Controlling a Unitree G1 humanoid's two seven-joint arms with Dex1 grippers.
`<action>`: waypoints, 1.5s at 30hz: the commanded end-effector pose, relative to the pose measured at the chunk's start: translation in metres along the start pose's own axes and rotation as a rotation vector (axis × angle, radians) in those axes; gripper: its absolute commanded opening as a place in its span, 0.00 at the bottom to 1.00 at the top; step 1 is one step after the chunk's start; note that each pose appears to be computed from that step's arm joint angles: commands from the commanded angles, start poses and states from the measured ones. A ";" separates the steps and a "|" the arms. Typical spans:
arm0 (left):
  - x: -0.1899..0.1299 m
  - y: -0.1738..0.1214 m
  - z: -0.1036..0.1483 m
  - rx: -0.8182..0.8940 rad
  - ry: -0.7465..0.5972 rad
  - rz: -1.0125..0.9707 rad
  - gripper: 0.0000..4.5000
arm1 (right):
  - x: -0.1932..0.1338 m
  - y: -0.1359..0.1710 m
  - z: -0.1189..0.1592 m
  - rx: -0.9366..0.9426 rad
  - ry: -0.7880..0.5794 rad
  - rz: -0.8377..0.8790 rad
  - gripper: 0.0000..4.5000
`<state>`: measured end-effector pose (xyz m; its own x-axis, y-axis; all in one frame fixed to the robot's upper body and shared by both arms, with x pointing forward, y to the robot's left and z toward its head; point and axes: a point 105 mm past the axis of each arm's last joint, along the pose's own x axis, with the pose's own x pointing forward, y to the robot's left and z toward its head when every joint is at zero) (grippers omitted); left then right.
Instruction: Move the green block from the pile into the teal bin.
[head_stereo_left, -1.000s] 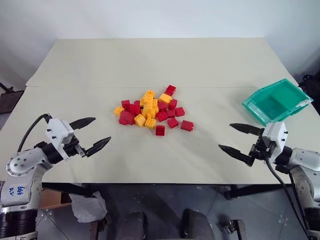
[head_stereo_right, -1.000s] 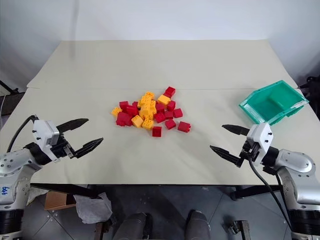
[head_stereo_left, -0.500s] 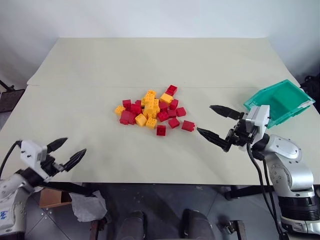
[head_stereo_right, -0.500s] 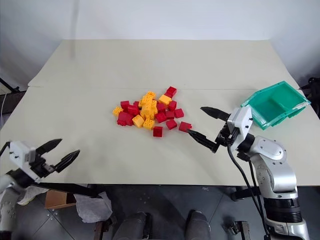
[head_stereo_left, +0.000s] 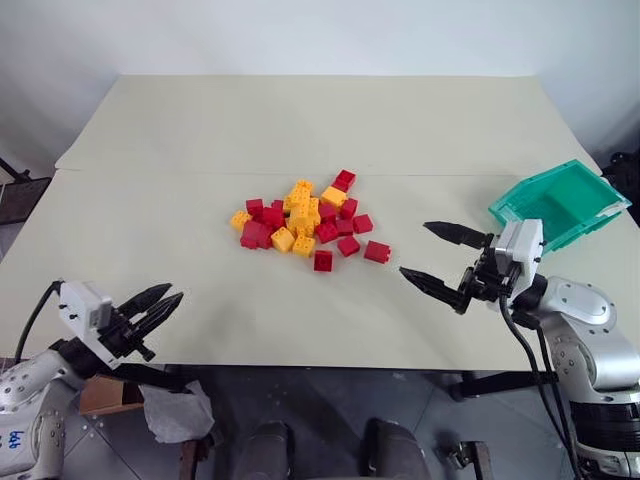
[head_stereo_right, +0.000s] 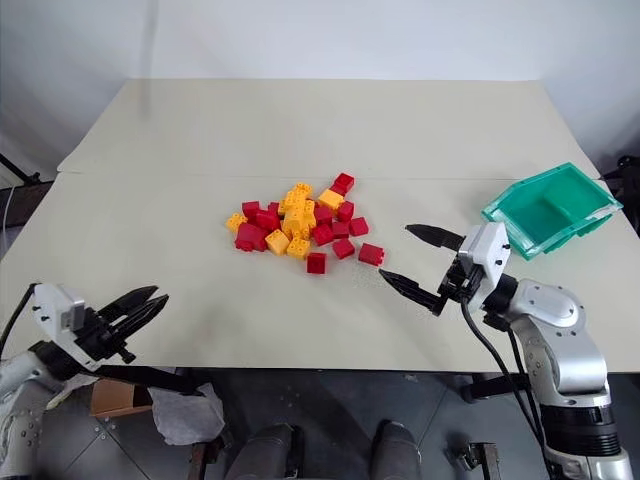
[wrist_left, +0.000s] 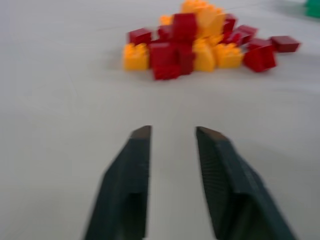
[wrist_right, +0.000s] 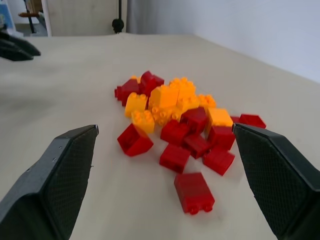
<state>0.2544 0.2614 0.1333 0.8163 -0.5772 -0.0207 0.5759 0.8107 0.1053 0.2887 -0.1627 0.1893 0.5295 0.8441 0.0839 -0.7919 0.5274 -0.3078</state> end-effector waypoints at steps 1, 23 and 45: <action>0.024 -0.012 0.019 0.048 -0.048 -0.112 0.03 | -0.009 -0.004 0.004 -0.042 0.006 -0.010 1.00; 0.243 -0.034 0.061 0.112 -0.039 -0.353 0.01 | -0.043 -0.001 -0.004 -0.056 0.057 -0.192 1.00; 0.218 -0.032 0.025 0.251 0.184 -0.547 0.01 | -0.020 0.003 0.007 -0.062 0.004 -0.211 1.00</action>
<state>0.4217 0.1108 0.1562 0.4824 -0.8367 -0.2592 0.8688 0.4191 0.2639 0.2764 -0.1835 0.1810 0.7022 0.7023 0.1171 -0.6449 0.6970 -0.3134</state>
